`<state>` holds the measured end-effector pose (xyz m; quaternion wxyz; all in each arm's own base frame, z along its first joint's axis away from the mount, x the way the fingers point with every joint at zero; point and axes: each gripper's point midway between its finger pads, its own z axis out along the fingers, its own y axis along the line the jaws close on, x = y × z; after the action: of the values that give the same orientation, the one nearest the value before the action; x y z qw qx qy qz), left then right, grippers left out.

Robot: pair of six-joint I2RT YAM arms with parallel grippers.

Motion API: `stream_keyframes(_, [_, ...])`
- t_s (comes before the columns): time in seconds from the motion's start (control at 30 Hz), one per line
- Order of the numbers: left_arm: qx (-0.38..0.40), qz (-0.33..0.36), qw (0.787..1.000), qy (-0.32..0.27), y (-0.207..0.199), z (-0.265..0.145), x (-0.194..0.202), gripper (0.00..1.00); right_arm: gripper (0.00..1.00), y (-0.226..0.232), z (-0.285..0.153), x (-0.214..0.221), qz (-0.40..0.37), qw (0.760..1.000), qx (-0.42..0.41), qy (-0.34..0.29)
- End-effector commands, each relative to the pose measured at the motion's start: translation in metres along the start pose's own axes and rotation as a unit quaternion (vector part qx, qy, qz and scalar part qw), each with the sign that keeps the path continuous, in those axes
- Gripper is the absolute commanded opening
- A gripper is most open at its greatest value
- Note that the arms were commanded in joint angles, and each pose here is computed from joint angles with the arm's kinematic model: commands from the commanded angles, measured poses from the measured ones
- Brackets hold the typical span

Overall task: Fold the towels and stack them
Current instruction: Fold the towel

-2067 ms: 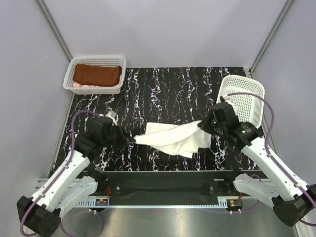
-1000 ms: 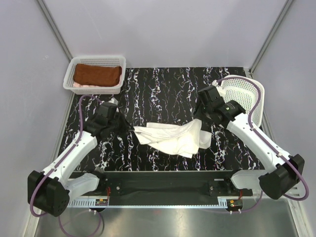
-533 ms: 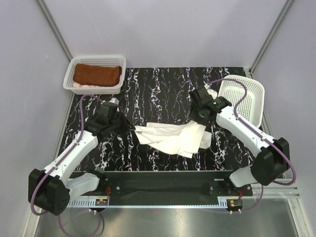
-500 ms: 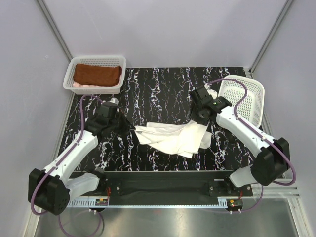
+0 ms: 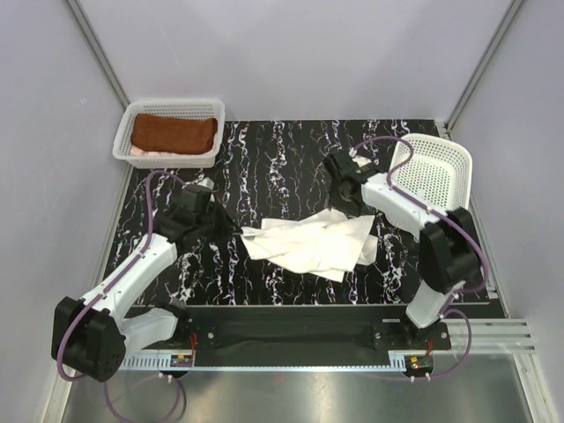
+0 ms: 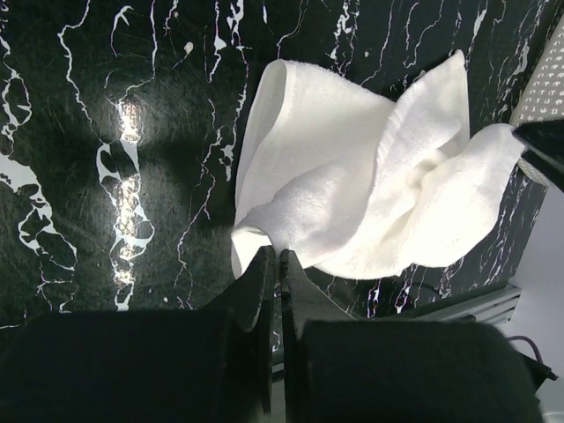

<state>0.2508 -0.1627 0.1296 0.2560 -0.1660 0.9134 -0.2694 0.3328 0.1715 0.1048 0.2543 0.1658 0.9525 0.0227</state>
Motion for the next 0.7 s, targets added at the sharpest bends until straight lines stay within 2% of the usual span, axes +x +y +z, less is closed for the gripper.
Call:
stream_keyframes(0.0, [0.011, 0.005, 1.000, -0.012, -0.003, 0.006, -0.006, 0.00, 0.60, 0.015, 0.022, -0.026, 0.001, 1.000, -0.004, -0.006])
stream_keyframes(0.13, [-0.019, -0.015, 1.000, 0.007, 0.019, 0.020, 0.009, 0.00, 0.59, 0.027, 0.062, -0.020, -0.028, 0.999, 0.024, 0.037])
stream_keyframes(0.23, [-0.042, -0.024, 0.999, 0.024, 0.038, 0.032, 0.024, 0.00, 0.60, 0.030, 0.083, -0.017, -0.057, 0.997, 0.027, 0.046])
stream_keyframes(0.33, [-0.070, -0.020, 0.997, 0.030, 0.055, 0.041, 0.030, 0.00, 0.62, 0.023, 0.094, -0.010, -0.092, 0.994, 0.032, 0.053])
stream_keyframes(0.53, [-0.078, -0.016, 0.996, 0.041, 0.061, 0.051, 0.033, 0.00, 0.63, -0.002, 0.099, 0.032, -0.086, 0.989, 0.048, 0.107])
stream_keyframes(0.63, [-0.078, -0.010, 0.996, 0.034, 0.059, 0.051, 0.028, 0.00, 0.56, -0.009, 0.102, 0.049, -0.070, 0.990, 0.041, 0.115])
stream_keyframes(0.67, [-0.080, -0.006, 0.996, 0.028, 0.057, 0.051, 0.024, 0.00, 0.42, -0.009, 0.103, 0.049, -0.068, 0.991, 0.037, 0.112])
